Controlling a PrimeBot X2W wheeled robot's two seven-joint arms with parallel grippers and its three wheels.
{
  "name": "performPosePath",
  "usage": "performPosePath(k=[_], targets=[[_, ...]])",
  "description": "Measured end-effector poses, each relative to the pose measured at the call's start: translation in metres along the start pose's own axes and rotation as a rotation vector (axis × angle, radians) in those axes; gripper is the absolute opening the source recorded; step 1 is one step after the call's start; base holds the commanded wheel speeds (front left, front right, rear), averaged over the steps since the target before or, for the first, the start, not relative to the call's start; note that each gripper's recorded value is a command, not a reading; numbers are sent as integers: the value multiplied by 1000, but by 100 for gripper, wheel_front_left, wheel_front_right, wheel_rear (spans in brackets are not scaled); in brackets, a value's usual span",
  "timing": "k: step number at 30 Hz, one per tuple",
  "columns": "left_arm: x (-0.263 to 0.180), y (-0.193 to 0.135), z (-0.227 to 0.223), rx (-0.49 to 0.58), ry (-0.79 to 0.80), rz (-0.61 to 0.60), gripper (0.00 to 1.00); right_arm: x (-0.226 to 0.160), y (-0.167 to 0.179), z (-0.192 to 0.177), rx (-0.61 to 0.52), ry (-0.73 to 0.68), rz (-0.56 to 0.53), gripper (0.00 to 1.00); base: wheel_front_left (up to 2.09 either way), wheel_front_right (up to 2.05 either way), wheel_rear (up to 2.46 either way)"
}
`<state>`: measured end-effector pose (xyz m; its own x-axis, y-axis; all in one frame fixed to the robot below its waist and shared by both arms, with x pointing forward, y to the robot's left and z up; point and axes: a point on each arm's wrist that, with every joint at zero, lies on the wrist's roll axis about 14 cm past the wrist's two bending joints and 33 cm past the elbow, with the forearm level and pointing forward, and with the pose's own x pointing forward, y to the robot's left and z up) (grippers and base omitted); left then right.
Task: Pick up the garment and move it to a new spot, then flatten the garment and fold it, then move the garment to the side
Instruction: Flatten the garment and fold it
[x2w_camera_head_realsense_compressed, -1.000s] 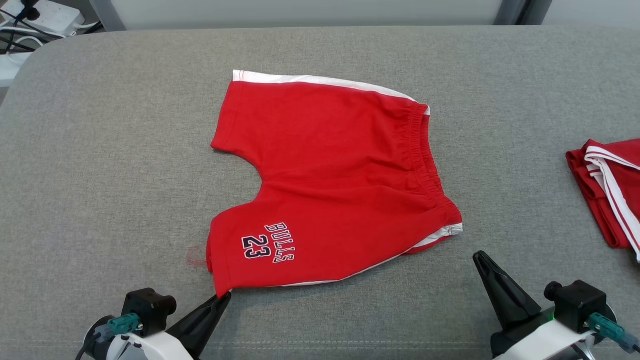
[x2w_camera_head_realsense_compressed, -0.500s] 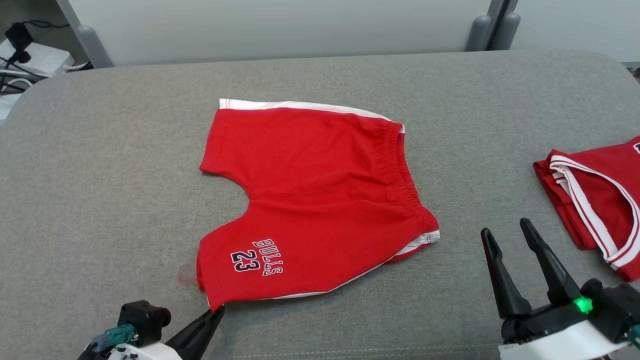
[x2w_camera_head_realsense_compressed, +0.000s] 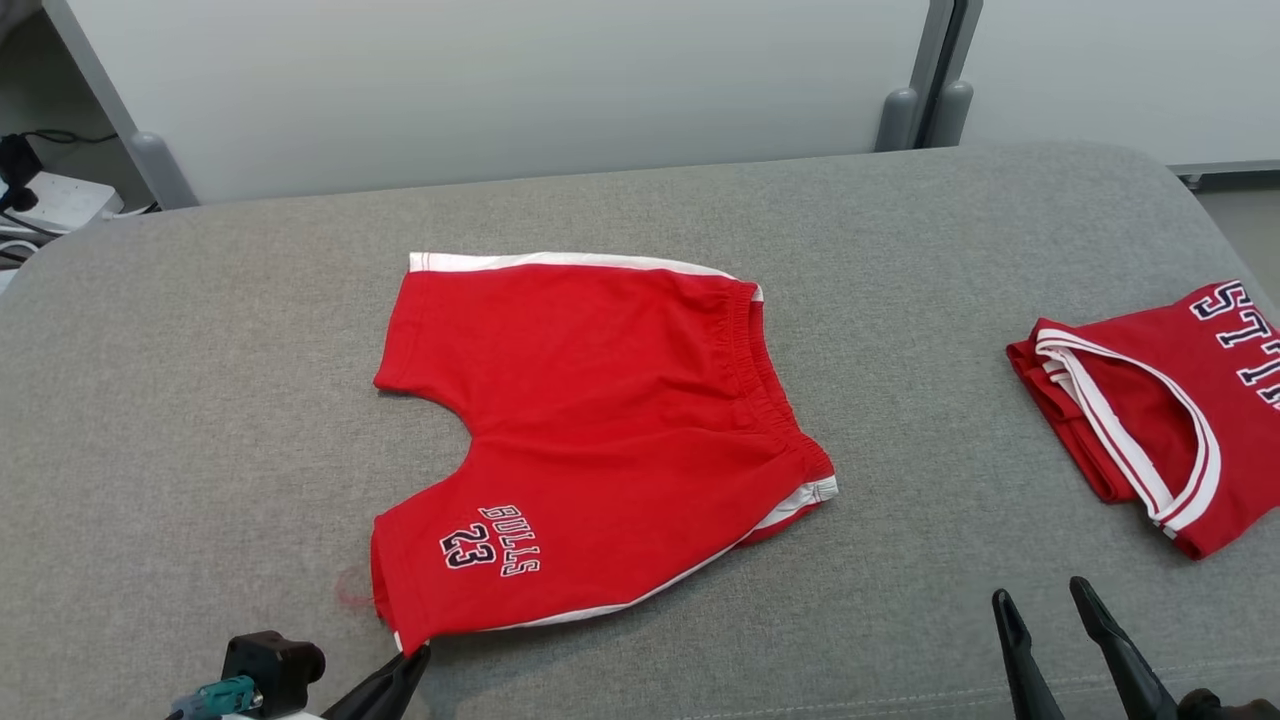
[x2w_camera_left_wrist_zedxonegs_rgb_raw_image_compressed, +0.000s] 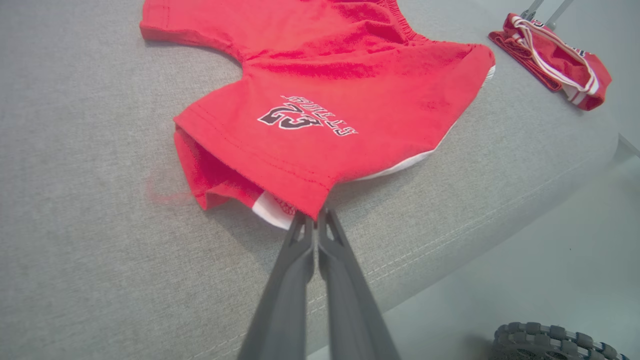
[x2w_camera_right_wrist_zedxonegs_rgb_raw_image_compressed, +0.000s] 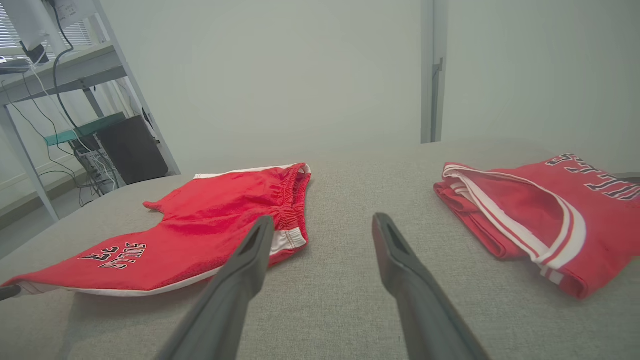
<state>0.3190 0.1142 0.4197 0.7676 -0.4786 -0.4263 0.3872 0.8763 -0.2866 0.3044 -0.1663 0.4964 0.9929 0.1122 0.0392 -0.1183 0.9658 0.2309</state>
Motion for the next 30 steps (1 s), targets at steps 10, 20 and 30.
performPosePath(k=[10,20,30], targets=[[-4,0,3,6,-15,6,0,-4,-6,9,-36,-26,-5,100,0,0,0],[-5,-4,1,-19,-17,1,0,-4,-5,7,-32,-20,1,100,0,0,0],[-3,-3,-3,-29,-2,4,0,6,-5,-2,-50,33,46,100,0,0,0]])
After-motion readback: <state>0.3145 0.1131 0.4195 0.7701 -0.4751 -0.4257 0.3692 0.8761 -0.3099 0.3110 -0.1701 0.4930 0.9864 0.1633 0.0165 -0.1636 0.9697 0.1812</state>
